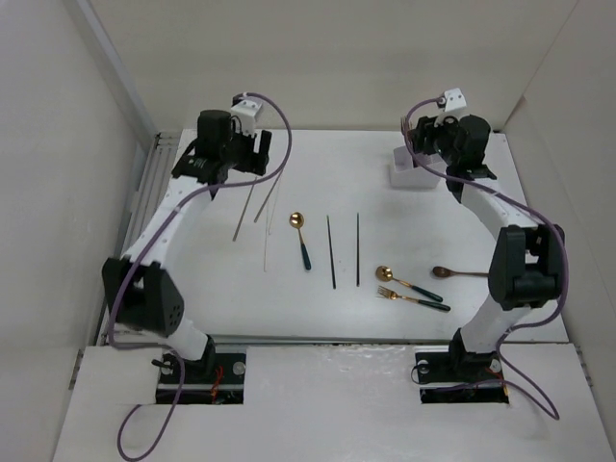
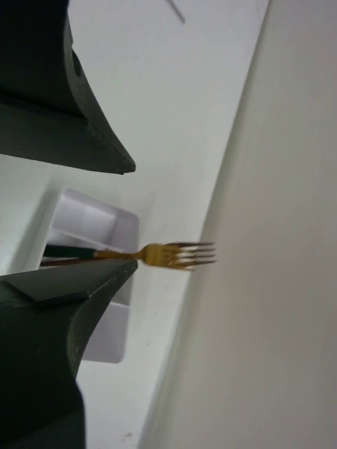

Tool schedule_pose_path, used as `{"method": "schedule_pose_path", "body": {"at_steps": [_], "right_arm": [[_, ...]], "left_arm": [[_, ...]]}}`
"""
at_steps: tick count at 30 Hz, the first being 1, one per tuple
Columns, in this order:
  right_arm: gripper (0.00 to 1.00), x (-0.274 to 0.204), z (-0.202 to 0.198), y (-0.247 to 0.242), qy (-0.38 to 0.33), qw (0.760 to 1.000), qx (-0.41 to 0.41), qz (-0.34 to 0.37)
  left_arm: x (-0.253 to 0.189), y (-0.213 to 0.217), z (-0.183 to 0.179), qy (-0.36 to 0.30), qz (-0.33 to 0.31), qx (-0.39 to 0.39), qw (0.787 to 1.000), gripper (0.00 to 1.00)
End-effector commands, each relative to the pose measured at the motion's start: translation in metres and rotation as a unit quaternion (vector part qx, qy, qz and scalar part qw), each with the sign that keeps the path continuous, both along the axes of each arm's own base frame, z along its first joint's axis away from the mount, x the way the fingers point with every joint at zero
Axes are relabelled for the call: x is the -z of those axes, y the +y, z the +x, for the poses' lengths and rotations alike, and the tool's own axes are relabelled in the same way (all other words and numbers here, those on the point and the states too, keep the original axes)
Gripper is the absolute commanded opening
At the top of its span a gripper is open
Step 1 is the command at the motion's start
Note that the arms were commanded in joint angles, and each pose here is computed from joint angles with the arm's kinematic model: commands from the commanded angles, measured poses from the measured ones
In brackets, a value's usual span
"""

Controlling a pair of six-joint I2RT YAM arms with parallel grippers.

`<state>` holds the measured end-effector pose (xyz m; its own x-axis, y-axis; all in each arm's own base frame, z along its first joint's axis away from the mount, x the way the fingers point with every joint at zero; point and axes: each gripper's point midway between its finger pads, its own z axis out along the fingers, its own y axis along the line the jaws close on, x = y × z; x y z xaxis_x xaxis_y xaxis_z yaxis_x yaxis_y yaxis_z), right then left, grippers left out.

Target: Sort the eating utensils into containers

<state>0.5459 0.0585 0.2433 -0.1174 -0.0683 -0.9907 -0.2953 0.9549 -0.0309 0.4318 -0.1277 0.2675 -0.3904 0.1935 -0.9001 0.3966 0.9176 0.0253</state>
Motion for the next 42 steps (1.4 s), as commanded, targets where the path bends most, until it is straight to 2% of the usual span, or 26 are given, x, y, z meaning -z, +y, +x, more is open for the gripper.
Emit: {"method": "schedule_pose_path", "body": {"at_steps": [1, 3, 6, 7, 9, 10, 15, 21, 27, 35, 39, 40, 42], "right_arm": [[0.58, -0.05, -0.017, 0.02, -0.046, 0.998, -0.031, 0.003], [0.58, -0.051, -0.024, 0.032, -0.045, 0.998, -0.047, -0.001], [0.58, -0.053, -0.036, 0.04, -0.047, 0.997, -0.067, -0.009], [0.58, -0.059, -0.038, 0.041, -0.055, 0.996, -0.073, -0.014], [0.58, -0.048, -0.041, 0.044, -0.046, 0.995, -0.085, -0.018], [0.58, -0.046, -0.042, 0.044, -0.042, 0.995, -0.085, -0.018], [0.58, -0.039, -0.051, 0.049, -0.034, 0.994, -0.104, -0.02], [0.58, -0.035, -0.06, 0.061, -0.03, 0.99, -0.133, -0.016], [0.59, -0.035, -0.061, 0.066, -0.03, 0.99, -0.138, -0.016], [0.59, -0.045, -0.056, 0.066, -0.042, 0.989, -0.138, -0.021], [0.59, -0.051, -0.055, 0.066, -0.048, 0.989, -0.138, -0.021], [0.59, -0.051, -0.055, 0.066, -0.048, 0.989, -0.138, -0.021], [0.59, -0.05, -0.055, 0.065, -0.048, 0.99, -0.134, -0.021]], "left_arm": [[0.044, 0.02, 0.012, 0.095, 0.072, -0.021, 0.993, 0.73], [0.072, 0.028, 0.027, 0.128, 0.082, -0.034, 0.988, 0.73], [0.086, 0.027, 0.043, 0.141, 0.081, -0.033, 0.986, 0.73], [0.11, 0.026, 0.047, 0.169, 0.088, -0.032, 0.981, 0.73], [0.118, 0.028, 0.058, 0.179, 0.097, -0.04, 0.978, 0.71], [0.14, 0.03, 0.06, 0.203, 0.108, -0.044, 0.972, 0.69], [0.176, 0.04, 0.069, 0.217, 0.138, -0.059, 0.965, 0.65], [0.215, 0.054, 0.058, 0.252, 0.163, -0.068, 0.951, 0.64], [0.235, 0.051, 0.036, 0.298, 0.14, -0.036, 0.943, 0.61], [0.271, 0.046, 0.01, 0.362, 0.139, 0.004, 0.922, 0.51], [0.282, 0.047, 0.005, 0.383, 0.134, 0.012, 0.914, 0.3], [0.281, 0.044, 0.005, 0.383, 0.129, 0.016, 0.914, 0.16], [0.281, 0.053, 0.006, 0.384, 0.125, 0.007, 0.915, 0.03]]}}
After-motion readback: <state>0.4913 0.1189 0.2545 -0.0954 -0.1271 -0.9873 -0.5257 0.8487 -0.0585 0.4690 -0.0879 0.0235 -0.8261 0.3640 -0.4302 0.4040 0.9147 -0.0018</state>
